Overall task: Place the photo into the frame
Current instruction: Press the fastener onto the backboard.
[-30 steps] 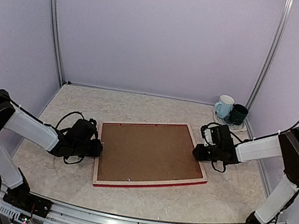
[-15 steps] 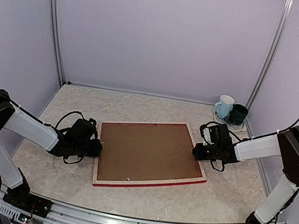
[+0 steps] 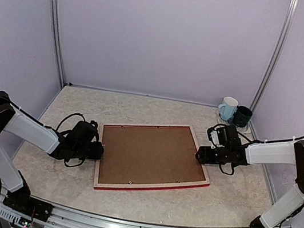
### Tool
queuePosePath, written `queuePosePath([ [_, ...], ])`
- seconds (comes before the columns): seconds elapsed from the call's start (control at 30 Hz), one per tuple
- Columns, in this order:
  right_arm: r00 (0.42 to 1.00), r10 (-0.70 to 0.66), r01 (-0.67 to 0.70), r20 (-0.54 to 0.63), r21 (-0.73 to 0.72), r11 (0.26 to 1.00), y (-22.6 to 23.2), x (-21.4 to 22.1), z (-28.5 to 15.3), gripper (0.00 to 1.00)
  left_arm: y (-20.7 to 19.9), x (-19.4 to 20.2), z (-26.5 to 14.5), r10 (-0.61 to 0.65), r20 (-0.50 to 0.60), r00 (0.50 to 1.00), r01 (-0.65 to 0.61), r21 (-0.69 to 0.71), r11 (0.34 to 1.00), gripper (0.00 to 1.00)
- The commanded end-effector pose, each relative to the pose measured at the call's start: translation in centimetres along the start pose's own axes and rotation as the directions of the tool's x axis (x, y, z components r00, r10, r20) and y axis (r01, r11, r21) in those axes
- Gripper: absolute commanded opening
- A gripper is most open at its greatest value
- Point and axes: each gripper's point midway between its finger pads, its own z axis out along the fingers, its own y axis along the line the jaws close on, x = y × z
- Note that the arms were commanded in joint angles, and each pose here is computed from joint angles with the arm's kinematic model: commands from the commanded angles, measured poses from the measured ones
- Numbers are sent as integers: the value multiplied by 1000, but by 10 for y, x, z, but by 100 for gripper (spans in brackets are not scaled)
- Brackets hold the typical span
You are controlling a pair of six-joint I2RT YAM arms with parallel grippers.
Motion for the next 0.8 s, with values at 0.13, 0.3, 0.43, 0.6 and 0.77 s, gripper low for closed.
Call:
queuePosePath([
  [0.13, 997, -72, 71, 5, 54, 996, 1, -29, -25, 72, 13, 14, 1, 30, -40, 999, -31, -23, 999, 38],
  [0.3, 993, -105, 106, -57, 22, 994, 8, -25, -11, 72, 15, 19, 0, 33, -46, 998, -34, -15, 999, 38],
  [0.43, 988, -122, 124, -98, 9, 992, 9, -18, 2, 69, 15, 18, -3, 31, -42, 999, -31, -9, 999, 37],
  [0.6, 980, -133, 135, -145, 8, 991, 7, -6, 16, 62, 14, 17, -4, 29, -37, 999, -29, -4, 1000, 38],
  [0.77, 981, -135, 142, -142, 46, 989, 1, -7, 20, 54, 12, 17, -3, 25, -37, 999, -25, 3, 1000, 38],
])
